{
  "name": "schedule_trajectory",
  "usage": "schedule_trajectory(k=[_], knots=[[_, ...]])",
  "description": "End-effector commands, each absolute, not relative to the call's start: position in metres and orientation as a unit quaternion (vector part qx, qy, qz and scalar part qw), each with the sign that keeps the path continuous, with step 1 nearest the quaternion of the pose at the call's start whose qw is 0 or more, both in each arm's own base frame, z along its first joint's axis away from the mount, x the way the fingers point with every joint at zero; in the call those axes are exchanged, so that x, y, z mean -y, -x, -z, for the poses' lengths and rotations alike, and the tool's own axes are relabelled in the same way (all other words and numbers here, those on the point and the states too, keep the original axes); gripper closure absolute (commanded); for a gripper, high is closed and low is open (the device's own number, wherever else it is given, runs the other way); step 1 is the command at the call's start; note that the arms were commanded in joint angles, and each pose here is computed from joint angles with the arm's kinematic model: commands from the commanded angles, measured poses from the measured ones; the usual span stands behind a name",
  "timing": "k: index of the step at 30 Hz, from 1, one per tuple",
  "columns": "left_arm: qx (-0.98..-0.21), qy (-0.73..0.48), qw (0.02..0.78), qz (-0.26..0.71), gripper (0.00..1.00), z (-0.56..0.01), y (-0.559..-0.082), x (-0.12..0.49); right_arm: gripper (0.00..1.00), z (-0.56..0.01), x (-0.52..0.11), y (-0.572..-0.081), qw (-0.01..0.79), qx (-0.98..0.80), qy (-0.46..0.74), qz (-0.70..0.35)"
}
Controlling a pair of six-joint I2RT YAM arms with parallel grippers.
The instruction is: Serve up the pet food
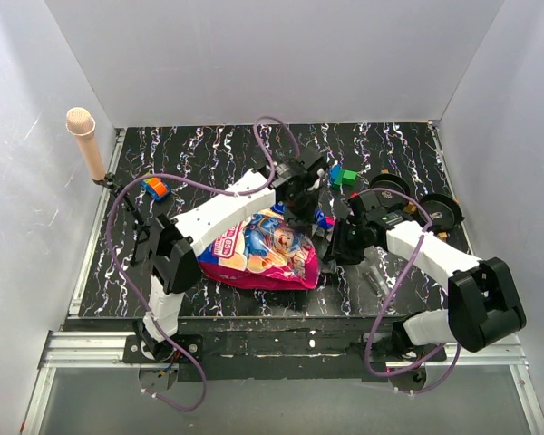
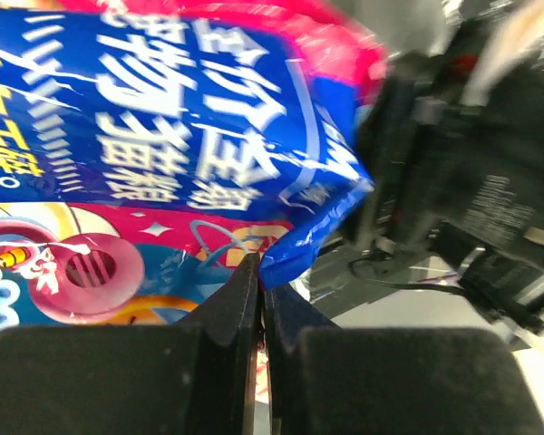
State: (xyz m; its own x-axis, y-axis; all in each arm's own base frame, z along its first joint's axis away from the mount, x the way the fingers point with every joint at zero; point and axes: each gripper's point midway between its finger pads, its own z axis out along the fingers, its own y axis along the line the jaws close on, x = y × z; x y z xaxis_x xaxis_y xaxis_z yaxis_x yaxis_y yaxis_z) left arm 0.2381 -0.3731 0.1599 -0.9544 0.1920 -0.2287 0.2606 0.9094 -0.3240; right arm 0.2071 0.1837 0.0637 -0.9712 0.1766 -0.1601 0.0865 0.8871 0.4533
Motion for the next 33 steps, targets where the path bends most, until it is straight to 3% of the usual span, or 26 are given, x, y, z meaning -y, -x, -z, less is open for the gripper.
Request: schedule_trajectory(k=[1,7,13,15,17,19,21,24,33], knots=[[-0.954,-0.145,0.161,0.207,1.00,-0.241,-0.250,0.361,0.53,-0.095,-0.206,-0.232,0.165,-0.943,-0.038,-0.287],[-0.944,-0.152,0.170,0.237,1.00,-0.271,-0.251,0.365,0.53,-0.108,-0.225,-0.251,0.191,-0.929,-0.008,-0.316],[-0.947,-0.159,0.161,0.226,1.00,-0.270,-0.248,0.354,0.56,-0.157,-0.247,-0.263,0.259,-0.901,0.040,-0.346],[-0.951,-0.159,0.163,0.208,1.00,-0.267,-0.249,0.346,0.62,-0.171,-0.247,-0.264,0.276,-0.894,0.029,-0.351],[-0.954,-0.161,0.166,0.189,1.00,-0.265,-0.250,0.339,0.77,-0.183,-0.246,-0.262,0.278,-0.895,0.014,-0.349],[-0.955,-0.174,0.164,0.174,0.88,-0.260,-0.249,0.332,0.98,-0.195,-0.249,-0.259,0.279,-0.895,0.003,-0.349],[-0.959,-0.174,0.166,0.152,0.76,-0.254,-0.250,0.324,0.99,-0.210,-0.257,-0.258,0.282,-0.885,0.000,-0.370],[-0.961,-0.172,0.177,0.123,0.66,-0.250,-0.252,0.310,0.99,-0.226,-0.267,-0.257,0.278,-0.877,-0.002,-0.392],[-0.956,-0.192,0.219,0.014,0.44,-0.257,-0.255,0.283,0.99,-0.249,-0.283,-0.256,0.278,-0.873,0.009,-0.401]])
